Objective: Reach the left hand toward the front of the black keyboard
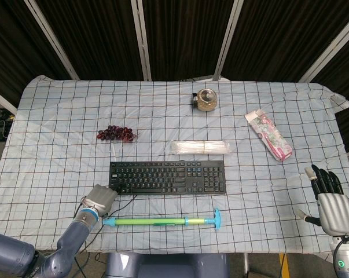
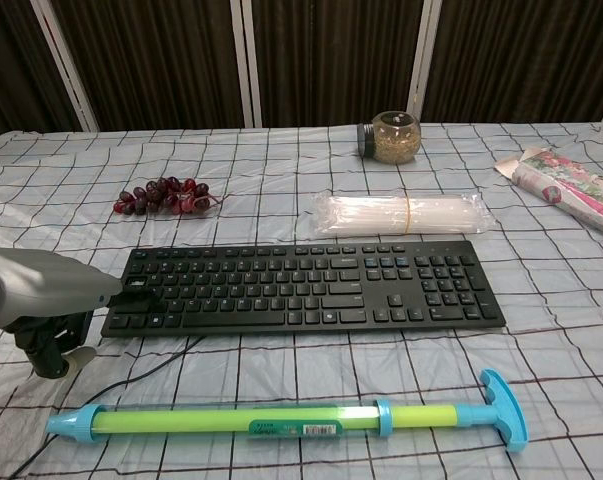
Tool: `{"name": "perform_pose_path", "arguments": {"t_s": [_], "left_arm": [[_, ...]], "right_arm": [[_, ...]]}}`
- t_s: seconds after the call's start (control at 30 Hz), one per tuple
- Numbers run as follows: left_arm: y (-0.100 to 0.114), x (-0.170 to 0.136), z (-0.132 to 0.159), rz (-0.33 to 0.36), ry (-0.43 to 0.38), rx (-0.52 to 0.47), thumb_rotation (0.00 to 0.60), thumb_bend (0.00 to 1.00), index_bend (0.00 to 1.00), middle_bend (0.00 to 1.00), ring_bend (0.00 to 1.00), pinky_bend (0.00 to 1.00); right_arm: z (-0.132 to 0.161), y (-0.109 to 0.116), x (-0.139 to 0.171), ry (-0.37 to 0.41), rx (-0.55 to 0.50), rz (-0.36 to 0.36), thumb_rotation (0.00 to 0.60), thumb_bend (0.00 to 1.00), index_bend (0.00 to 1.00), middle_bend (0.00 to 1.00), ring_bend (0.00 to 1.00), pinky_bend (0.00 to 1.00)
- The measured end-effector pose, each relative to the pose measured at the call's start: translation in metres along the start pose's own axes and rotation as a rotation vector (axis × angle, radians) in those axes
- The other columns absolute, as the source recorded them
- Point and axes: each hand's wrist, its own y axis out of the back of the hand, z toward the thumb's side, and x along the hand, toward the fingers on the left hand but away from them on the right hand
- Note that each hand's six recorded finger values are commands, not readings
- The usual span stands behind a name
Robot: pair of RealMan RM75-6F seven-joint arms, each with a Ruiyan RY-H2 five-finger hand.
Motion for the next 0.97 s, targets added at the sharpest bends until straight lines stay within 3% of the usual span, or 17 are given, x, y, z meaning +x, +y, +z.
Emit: {"name": "perform_pose_path", "arguments": {"t_s": [0.1, 0.2, 0.4, 0.47, 0.53, 0.67, 0.8, 0.97], "left_arm": [[0.008, -0.001, -0.001, 0.041, 0.0, -0.003, 0.6, 0.54, 0.0, 0.8, 0.67, 0.46], [0.02, -0.007, -0.001, 0.11, -0.01, -0.017, 0.6, 0.52, 0.0, 0.62, 0.5, 0.36], [0.039, -0.029, -0.011, 0.309, -0.035, -0.029, 0.6, 0.46, 0.0, 0.16, 0.18, 0.21], [0.042, -0.038, -0.017, 0.377, -0.036, -0.033, 0.6, 0.4, 0.0, 0.02, 0.03, 0.08], [0.041, -0.05, -0.028, 0.451, -0.028, -0.042, 0.6, 0.28, 0.0, 0.0, 0.0, 0.01], [0.028, -0.072, -0.055, 0.554, 0.004, -0.035, 0.6, 0.05, 0.0, 0.0, 0.0, 0.0], [0.003, -0.098, -0.088, 0.644, 0.066, -0.03, 0.6, 0.02, 0.0, 0.0, 0.0, 0.0], [-0.026, -0.122, -0.12, 0.677, 0.134, -0.107, 0.6, 0.01, 0.0, 0.0, 0.0, 0.0]], "right_arm": [[0.0, 0.001, 0.0, 0.001, 0.001, -0.002, 0.6, 0.07, 0.02, 0.0, 0.0, 0.0], [0.0, 0.001, 0.0, -0.003, -0.014, -0.006, 0.6, 0.07, 0.02, 0.0, 0.0, 0.0], [-0.001, 0.001, 0.0, -0.003, -0.01, -0.008, 0.6, 0.07, 0.02, 0.0, 0.0, 0.0], [-0.001, 0.002, 0.0, -0.003, -0.009, -0.01, 0.6, 0.07, 0.02, 0.0, 0.0, 0.0], [-0.001, 0.002, 0.0, -0.002, -0.004, -0.014, 0.6, 0.07, 0.02, 0.0, 0.0, 0.0], [0.0, 0.003, 0.001, 0.003, 0.015, -0.024, 0.6, 0.07, 0.02, 0.0, 0.0, 0.0], [0.001, 0.007, 0.001, 0.02, 0.055, -0.051, 0.6, 0.07, 0.02, 0.0, 0.0, 0.0], [0.005, 0.01, 0.003, 0.051, 0.091, -0.087, 0.6, 0.07, 0.02, 0.0, 0.0, 0.0]]}}
